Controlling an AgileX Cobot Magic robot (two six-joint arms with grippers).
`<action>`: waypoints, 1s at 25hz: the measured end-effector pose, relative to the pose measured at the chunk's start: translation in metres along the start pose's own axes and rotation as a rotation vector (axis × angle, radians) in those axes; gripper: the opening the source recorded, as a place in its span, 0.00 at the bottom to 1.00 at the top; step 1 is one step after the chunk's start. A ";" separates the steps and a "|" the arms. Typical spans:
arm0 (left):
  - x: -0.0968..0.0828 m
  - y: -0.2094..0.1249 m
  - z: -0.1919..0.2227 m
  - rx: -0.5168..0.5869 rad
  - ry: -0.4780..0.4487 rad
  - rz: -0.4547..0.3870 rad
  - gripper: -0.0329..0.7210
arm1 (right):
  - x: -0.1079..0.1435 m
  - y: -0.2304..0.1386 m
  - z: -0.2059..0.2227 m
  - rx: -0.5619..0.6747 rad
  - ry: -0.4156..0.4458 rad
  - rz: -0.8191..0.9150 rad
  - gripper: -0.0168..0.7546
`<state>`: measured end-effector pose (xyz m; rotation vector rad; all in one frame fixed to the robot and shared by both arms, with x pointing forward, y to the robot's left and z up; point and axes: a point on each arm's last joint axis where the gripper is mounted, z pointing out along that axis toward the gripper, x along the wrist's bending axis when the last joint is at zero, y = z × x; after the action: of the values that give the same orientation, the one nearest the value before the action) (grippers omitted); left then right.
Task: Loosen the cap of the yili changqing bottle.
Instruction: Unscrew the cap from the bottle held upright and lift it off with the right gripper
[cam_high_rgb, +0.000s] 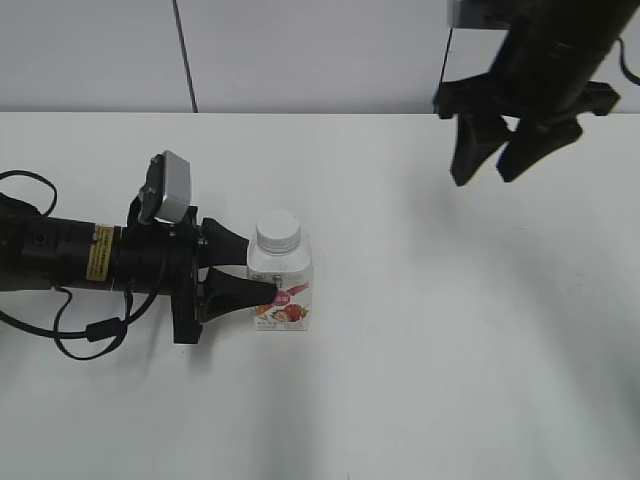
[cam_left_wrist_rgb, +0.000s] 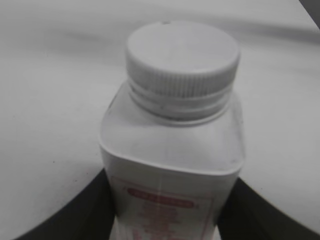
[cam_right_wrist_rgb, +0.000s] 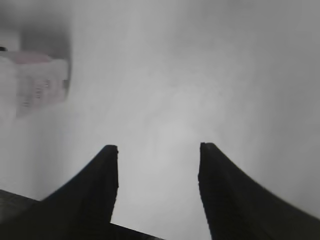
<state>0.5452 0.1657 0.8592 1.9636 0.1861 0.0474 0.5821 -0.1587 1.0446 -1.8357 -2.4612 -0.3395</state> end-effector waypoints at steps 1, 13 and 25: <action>0.000 0.000 0.000 0.000 0.000 0.000 0.54 | 0.012 0.004 0.000 -0.009 0.015 -0.010 0.56; 0.000 0.000 0.000 0.001 0.000 0.000 0.54 | 0.115 0.026 0.021 -0.024 0.140 -0.154 0.56; 0.000 0.000 0.000 0.001 0.000 0.000 0.53 | 0.158 0.023 0.045 0.017 0.178 -0.234 0.63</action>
<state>0.5452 0.1657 0.8592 1.9643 0.1864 0.0478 0.5617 0.0051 1.0314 -1.4428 -2.5466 -0.4696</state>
